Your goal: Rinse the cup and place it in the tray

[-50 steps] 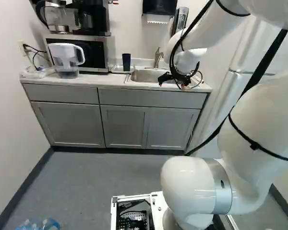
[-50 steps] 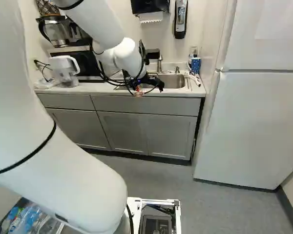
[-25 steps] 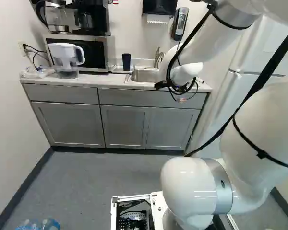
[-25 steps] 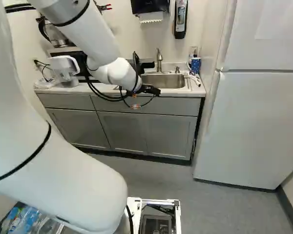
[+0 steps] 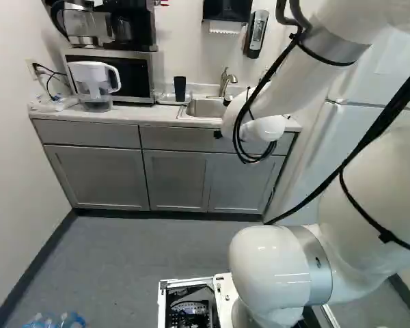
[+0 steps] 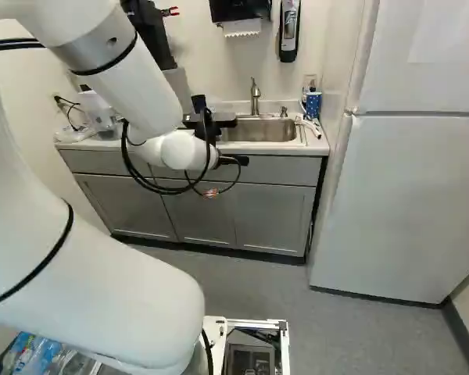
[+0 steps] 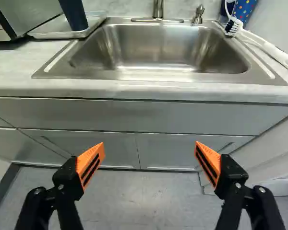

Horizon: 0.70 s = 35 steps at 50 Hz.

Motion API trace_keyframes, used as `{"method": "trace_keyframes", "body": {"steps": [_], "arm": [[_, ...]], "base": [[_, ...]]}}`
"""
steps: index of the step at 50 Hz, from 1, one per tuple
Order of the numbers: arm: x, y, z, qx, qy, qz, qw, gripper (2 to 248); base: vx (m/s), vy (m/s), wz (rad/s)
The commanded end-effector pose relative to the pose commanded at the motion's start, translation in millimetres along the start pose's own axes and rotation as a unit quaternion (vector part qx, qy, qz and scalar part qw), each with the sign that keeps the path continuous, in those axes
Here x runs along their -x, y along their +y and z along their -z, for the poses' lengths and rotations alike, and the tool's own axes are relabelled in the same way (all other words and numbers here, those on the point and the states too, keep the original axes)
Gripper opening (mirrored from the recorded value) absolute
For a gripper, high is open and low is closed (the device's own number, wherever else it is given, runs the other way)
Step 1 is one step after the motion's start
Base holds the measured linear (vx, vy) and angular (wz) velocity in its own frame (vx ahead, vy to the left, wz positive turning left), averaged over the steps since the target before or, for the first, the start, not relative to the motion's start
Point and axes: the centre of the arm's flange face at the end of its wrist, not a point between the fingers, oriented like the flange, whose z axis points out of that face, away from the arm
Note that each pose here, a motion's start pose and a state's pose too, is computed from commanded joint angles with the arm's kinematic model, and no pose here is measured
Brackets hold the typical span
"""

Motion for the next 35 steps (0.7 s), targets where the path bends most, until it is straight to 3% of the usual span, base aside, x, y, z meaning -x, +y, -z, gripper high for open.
{"method": "trace_keyframes", "body": {"steps": [35], "arm": [[66.9,-16.4,27,-0.024,0.064,0.006,0.9976,247]], "base": [[0.0,0.0,0.0]]}}
